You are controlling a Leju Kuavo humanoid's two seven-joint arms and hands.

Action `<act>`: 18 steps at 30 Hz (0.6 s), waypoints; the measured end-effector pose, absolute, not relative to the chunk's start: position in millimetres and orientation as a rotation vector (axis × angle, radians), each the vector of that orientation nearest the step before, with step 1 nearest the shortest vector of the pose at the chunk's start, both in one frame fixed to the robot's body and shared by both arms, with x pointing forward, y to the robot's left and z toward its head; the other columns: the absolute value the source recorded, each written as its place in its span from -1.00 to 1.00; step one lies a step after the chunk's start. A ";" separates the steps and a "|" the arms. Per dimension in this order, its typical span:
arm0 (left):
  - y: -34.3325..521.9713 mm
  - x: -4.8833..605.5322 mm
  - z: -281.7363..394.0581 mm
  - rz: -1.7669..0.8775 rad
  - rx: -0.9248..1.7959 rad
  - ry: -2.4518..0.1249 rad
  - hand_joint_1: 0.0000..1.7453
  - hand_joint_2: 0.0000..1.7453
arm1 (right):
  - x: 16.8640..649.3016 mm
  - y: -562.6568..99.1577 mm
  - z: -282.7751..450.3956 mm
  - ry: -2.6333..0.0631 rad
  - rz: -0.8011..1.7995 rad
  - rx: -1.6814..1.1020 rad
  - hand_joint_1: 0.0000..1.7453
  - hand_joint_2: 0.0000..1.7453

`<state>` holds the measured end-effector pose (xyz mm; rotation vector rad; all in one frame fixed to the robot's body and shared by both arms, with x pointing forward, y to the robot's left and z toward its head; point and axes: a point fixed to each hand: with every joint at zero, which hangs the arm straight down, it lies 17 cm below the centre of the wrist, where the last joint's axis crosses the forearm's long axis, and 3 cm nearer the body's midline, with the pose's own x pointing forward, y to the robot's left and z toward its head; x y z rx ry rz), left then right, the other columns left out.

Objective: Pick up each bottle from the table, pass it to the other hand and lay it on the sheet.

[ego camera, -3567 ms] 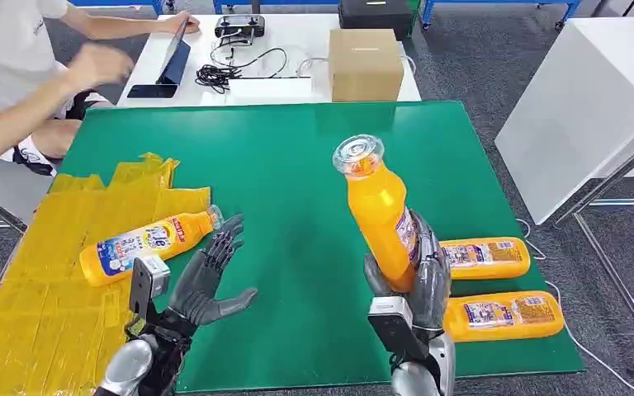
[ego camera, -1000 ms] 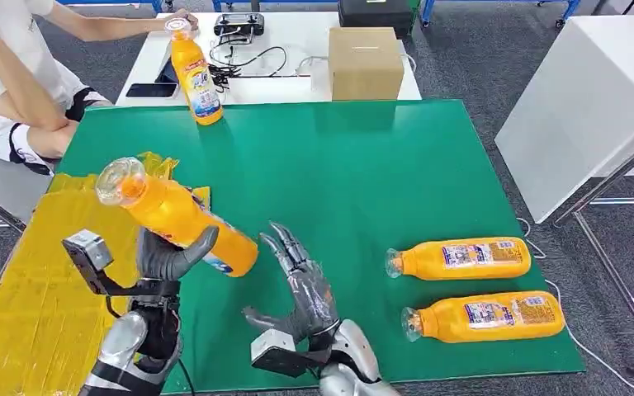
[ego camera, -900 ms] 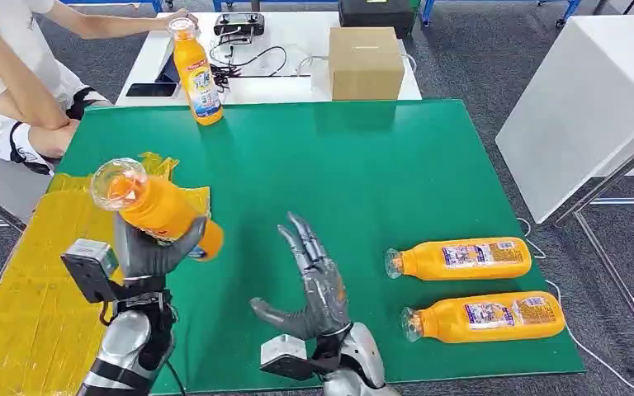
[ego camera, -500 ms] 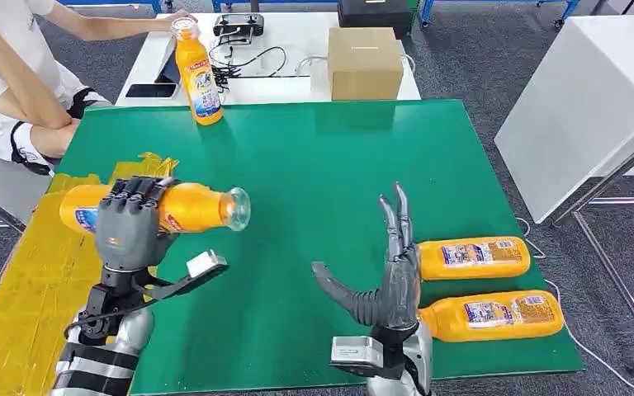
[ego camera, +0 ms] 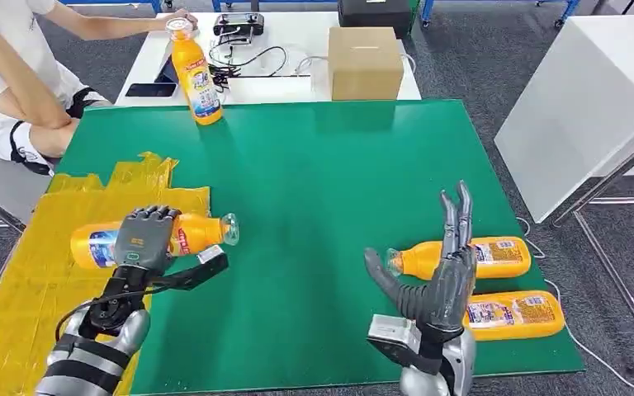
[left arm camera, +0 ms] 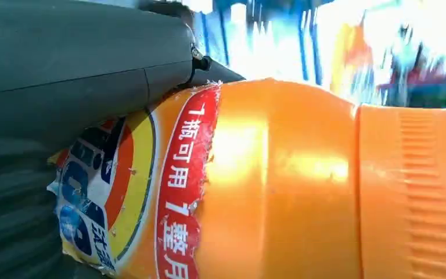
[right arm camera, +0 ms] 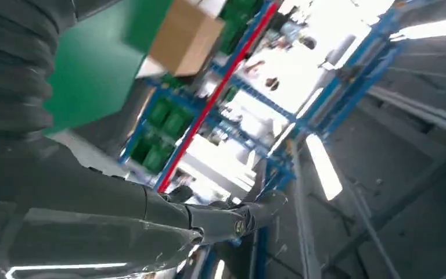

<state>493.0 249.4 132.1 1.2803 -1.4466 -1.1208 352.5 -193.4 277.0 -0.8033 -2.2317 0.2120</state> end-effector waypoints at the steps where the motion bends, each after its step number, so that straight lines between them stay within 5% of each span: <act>1: 250.2 492.9 122.3 -1.107 1.221 -1.440 1.00 1.00 | 356.0 -194.0 272.0 -2.201 0.264 -0.836 -1.00 1.00; 2: 250.7 492.6 116.0 -1.095 1.176 -1.442 0.94 1.00 | 359.5 -195.5 266.9 -2.170 0.314 -0.867 -1.00 1.00; 3: 250.4 492.1 110.4 -1.083 1.133 -1.445 -0.68 1.00 | 361.6 -197.9 263.3 -2.149 0.343 -0.890 -1.00 1.00; 4: 251.5 491.3 104.4 -1.062 1.087 -1.446 -1.00 1.00 | 364.3 -200.5 259.0 -2.126 0.375 -0.909 -1.00 1.00; 18: 309.2 488.4 75.1 -0.798 1.024 -1.375 -1.00 1.00 | 403.6 -255.8 151.8 -1.669 1.027 -1.055 -1.00 1.00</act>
